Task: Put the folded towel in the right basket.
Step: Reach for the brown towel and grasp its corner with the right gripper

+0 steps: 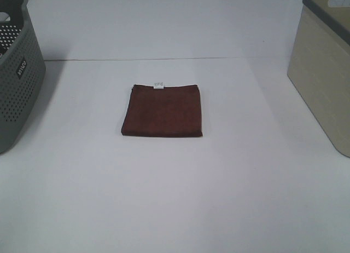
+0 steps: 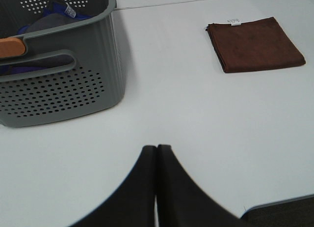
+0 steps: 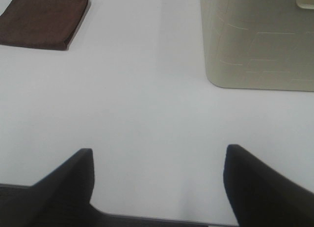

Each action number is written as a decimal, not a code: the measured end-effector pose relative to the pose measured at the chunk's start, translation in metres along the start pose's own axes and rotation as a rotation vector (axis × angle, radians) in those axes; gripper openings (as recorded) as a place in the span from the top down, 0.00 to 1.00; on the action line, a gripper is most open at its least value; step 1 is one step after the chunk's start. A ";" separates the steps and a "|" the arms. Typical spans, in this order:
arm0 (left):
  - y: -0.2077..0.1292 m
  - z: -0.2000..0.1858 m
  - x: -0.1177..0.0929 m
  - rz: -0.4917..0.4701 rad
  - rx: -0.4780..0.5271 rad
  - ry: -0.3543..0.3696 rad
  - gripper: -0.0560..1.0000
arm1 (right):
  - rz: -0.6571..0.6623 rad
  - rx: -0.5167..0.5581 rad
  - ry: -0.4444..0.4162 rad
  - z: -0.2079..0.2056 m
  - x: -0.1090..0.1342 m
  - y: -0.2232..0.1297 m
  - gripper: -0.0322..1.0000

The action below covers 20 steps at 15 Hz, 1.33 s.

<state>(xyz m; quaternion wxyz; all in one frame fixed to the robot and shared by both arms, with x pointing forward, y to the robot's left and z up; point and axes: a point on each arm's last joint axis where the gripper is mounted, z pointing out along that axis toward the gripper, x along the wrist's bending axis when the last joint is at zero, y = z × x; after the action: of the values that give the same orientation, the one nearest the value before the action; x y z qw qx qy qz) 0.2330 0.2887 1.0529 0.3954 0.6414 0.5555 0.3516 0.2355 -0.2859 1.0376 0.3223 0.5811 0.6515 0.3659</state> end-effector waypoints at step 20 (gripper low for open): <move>0.000 0.000 0.000 0.000 0.000 0.000 0.95 | 0.054 0.153 0.046 0.020 -0.007 0.096 0.27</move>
<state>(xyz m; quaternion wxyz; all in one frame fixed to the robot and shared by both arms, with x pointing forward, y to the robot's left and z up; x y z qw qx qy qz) 0.2330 0.2887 1.0529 0.3954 0.6414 0.5555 0.3516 0.3035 -0.2855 1.1083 0.2519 0.6128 0.6688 0.3372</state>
